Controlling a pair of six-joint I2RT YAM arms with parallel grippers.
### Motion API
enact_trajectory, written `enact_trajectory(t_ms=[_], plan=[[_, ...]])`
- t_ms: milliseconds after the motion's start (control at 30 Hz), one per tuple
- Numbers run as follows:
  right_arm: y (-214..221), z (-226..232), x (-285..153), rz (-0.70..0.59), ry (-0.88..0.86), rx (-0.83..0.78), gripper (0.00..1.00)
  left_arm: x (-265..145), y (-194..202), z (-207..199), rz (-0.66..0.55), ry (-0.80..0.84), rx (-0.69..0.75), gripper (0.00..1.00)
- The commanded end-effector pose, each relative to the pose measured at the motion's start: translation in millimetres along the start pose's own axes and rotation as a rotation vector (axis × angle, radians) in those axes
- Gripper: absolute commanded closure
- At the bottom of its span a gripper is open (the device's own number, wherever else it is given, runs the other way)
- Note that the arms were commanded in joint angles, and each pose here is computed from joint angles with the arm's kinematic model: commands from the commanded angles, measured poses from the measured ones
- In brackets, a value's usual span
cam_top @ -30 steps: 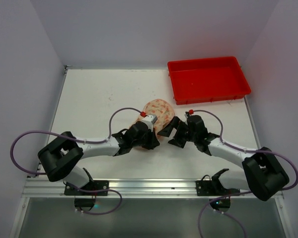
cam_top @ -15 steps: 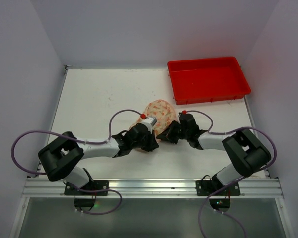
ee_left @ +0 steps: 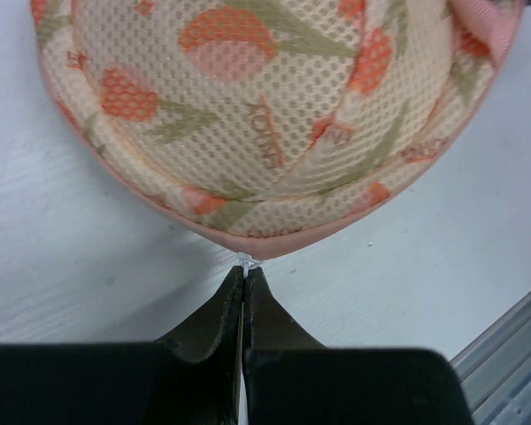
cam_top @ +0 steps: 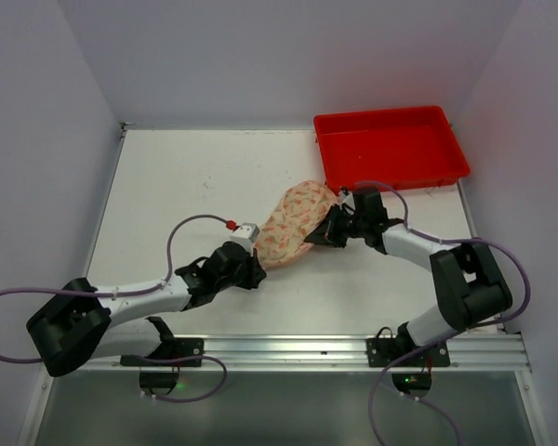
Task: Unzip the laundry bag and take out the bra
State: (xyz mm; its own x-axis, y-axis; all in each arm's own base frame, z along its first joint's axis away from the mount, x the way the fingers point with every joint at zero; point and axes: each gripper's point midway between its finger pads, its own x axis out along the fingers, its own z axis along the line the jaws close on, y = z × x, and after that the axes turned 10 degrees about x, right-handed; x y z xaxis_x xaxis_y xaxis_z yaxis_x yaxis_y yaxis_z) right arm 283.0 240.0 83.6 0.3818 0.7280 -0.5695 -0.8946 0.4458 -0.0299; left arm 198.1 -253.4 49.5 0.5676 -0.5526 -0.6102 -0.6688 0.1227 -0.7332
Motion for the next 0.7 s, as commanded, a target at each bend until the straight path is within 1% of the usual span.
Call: enact_trajectory(t_ms=[0,33,100,133,200,267,300,333,367,400,433,467,500,533,600,633,667], plan=[[-1.3,12.4,-2.9,0.111,-0.008,-0.152,1.0,-11.1,25.4,39.2,0.069,-0.137,0.011,1.0],[-9.1,21.6,-0.3,0.112,-0.01,-0.178,1.0,-15.7,27.7,49.0,0.08,-0.174,0.01,1.0],[-11.4,20.7,0.4,0.14,0.02,-0.214,1.0,-21.7,32.2,58.8,0.094,-0.212,0.021,1.0],[-19.9,29.8,3.5,0.134,0.022,-0.231,1.0,-24.8,28.4,59.9,0.078,-0.218,0.024,1.0],[-29.2,31.5,5.3,0.109,0.054,-0.247,1.0,-27.9,28.7,60.1,0.072,-0.213,0.027,1.0],[-40.8,39.0,5.1,0.065,0.062,-0.257,0.83,-28.9,27.0,50.2,0.056,-0.155,0.024,1.0],[-45.4,40.0,4.9,0.036,0.074,-0.253,0.73,-27.1,19.7,43.6,0.025,-0.121,0.02,1.0],[-49.2,41.0,4.6,0.014,0.073,-0.252,0.52,-26.1,19.8,35.3,0.026,-0.077,0.016,1.0],[-50.4,43.9,1.8,-0.009,0.07,-0.25,0.41,-24.9,16.7,30.0,0.018,-0.052,0.012,1.0],[-51.1,44.6,0.1,-0.027,0.07,-0.228,0.3,-21.9,6.4,21.3,-0.019,-0.014,0.007,1.0],[-49.7,32.0,0.2,-0.047,0.098,-0.208,0.21,-18.2,7.1,17.9,-0.011,0.002,0.005,1.0],[-52.6,31.9,-1.3,-0.079,0.091,-0.203,0.09,-16.4,3.2,9.8,-0.011,0.037,0.001,1.0],[-51.8,36.2,-7.4,-0.111,0.076,-0.182,0.05,-13.5,-4.2,3.4,-0.029,0.063,0.001,1.0],[-45.3,17.2,-7.6,-0.122,0.106,-0.149,0.01,-8.6,1.6,-3.3,0.004,0.098,-0.001,1.0],[-41.3,21.6,-15.0,-0.165,0.055,-0.106,0.01,-3.5,-14.3,-19.4,-0.026,0.157,-0.017,1.0],[-28.7,2.1,-14.6,-0.152,0.071,-0.07,0.01,0.5,-11.0,-27.6,-0.005,0.19,-0.03,1.0],[-26.1,4.4,-14.3,-0.167,0.039,-0.068,0.01,2.4,-19.4,-35.9,-0.02,0.216,-0.033,1.0]])
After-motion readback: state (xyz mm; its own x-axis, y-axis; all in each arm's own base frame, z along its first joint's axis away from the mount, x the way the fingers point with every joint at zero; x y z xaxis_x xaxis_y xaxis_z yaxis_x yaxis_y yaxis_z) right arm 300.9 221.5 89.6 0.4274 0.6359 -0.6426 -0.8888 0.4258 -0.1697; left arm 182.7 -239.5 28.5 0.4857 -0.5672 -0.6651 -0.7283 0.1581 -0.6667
